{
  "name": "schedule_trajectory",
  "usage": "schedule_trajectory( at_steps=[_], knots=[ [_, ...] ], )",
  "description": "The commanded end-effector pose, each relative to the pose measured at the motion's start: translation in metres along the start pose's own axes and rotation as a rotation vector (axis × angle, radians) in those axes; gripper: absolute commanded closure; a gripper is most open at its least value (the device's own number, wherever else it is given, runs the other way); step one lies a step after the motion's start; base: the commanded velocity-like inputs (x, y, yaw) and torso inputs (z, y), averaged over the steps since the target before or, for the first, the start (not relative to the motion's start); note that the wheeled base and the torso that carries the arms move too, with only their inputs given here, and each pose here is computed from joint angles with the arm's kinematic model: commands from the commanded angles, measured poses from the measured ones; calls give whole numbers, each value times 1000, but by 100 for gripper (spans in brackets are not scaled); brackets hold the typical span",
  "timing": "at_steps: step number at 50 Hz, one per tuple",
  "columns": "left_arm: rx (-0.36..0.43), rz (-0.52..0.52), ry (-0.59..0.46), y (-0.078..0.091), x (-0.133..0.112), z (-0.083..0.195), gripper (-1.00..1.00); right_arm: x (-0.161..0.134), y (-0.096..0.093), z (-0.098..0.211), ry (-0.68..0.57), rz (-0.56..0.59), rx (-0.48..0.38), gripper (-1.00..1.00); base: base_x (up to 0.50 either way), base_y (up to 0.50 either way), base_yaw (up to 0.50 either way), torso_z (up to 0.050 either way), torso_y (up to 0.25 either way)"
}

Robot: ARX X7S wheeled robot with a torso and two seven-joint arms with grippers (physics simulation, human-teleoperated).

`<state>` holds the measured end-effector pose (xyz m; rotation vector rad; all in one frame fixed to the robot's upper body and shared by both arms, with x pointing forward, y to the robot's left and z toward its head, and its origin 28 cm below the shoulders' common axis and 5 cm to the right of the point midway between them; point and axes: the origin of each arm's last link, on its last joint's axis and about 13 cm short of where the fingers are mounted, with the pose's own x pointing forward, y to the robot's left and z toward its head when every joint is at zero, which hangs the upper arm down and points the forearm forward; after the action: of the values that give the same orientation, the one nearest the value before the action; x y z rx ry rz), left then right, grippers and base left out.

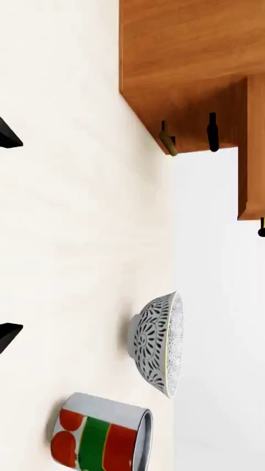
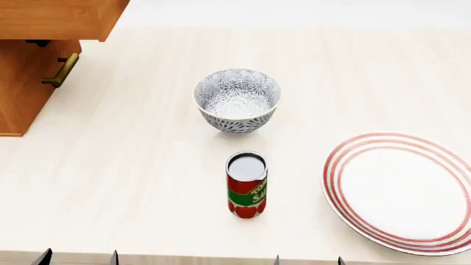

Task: Put the ketchup in the top drawer of the cabinet.

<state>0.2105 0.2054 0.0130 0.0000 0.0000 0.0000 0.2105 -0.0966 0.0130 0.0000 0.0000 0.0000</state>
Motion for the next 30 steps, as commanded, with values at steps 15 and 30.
schedule_trajectory(
  at_steps=[15, 30],
  knots=[
    [31, 40, -152, 8, 4, 59, -100, 0, -11, 61, -145, 17, -70, -100, 0, 0, 0, 0, 0],
    [2, 48, -296, 10, -17, 118, -100, -16, -10, 106, -298, 32, -77, -100, 0, 0, 0, 0, 0]
  ],
)
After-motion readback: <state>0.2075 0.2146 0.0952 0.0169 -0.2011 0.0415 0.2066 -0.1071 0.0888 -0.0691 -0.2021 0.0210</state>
